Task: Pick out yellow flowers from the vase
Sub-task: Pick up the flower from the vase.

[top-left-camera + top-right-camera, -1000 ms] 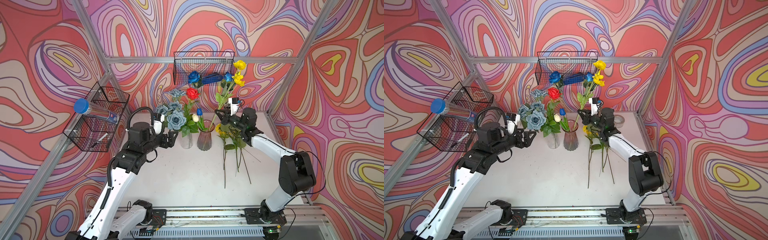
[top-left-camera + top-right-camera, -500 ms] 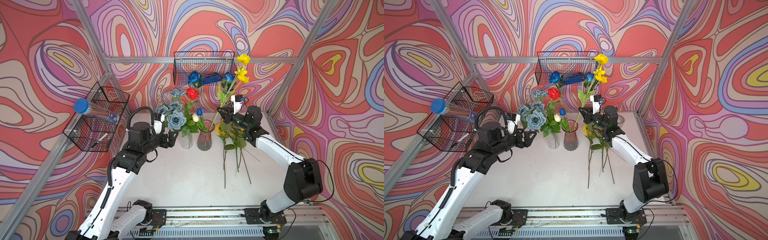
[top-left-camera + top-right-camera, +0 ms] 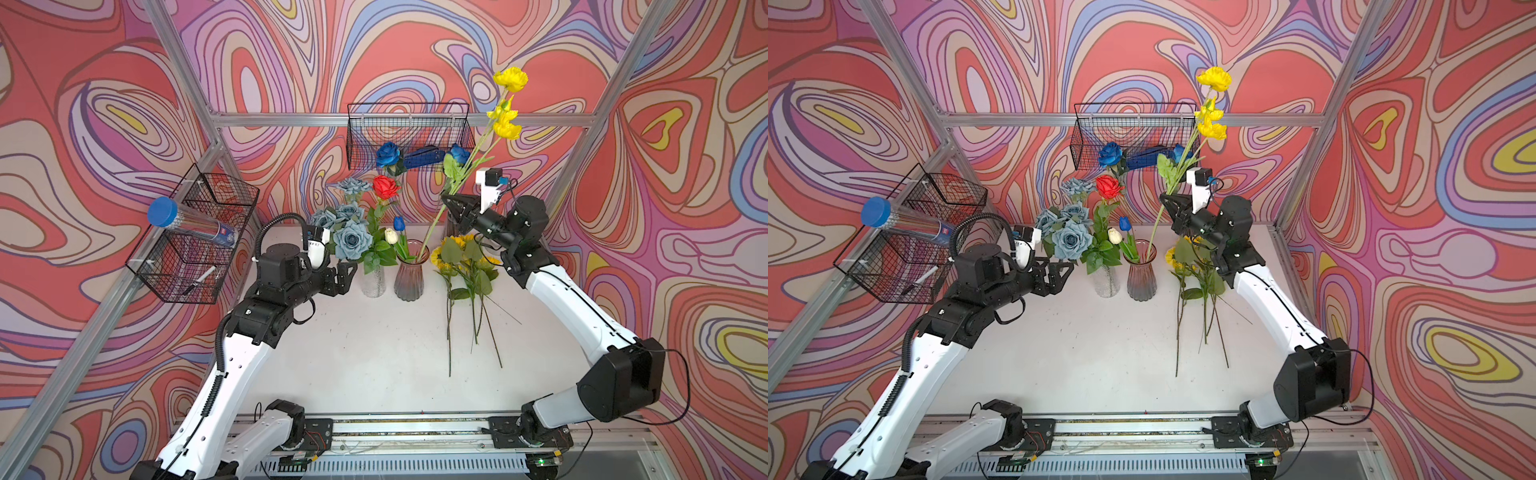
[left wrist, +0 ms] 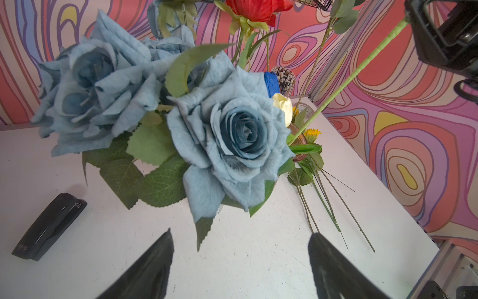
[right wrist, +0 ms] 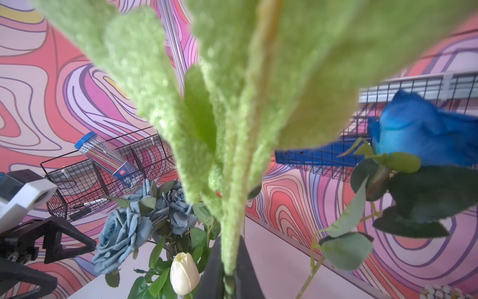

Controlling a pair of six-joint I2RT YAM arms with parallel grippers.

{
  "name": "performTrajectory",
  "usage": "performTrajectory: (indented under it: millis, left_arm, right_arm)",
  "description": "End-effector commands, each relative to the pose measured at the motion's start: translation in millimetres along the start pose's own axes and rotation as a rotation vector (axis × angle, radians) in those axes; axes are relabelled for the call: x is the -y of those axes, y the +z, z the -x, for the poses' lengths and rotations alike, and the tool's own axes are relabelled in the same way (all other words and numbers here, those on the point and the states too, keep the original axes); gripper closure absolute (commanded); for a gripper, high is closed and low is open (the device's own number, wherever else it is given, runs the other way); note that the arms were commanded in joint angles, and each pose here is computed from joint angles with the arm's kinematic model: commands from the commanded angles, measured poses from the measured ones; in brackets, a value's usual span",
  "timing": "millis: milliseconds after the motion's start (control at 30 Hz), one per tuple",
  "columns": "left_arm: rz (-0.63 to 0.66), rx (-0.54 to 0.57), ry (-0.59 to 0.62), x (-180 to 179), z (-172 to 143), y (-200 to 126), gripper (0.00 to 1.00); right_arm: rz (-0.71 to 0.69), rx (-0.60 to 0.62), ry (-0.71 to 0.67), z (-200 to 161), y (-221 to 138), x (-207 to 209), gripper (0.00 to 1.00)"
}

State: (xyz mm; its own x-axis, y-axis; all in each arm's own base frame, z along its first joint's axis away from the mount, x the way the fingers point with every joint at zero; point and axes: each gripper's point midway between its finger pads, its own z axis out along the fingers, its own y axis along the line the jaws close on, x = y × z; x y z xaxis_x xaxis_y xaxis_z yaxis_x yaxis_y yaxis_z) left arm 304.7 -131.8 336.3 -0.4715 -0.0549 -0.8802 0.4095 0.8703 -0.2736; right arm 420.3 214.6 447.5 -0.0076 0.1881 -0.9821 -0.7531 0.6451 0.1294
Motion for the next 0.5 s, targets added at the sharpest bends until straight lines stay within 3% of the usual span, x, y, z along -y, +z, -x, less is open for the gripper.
performTrajectory:
  millis: [0, 467]
  left_arm:
    - [-0.018, 0.026, -0.001, 3, 7, -3, 0.17]
    - [-0.117, 0.046, 0.015, 21, 11, -9, 0.16]
  right_arm:
    - [0.034, 0.054, -0.079, 35, -10, -21, 0.97]
    - [0.064, 0.199, -0.266, 89, -52, -61, 1.0]
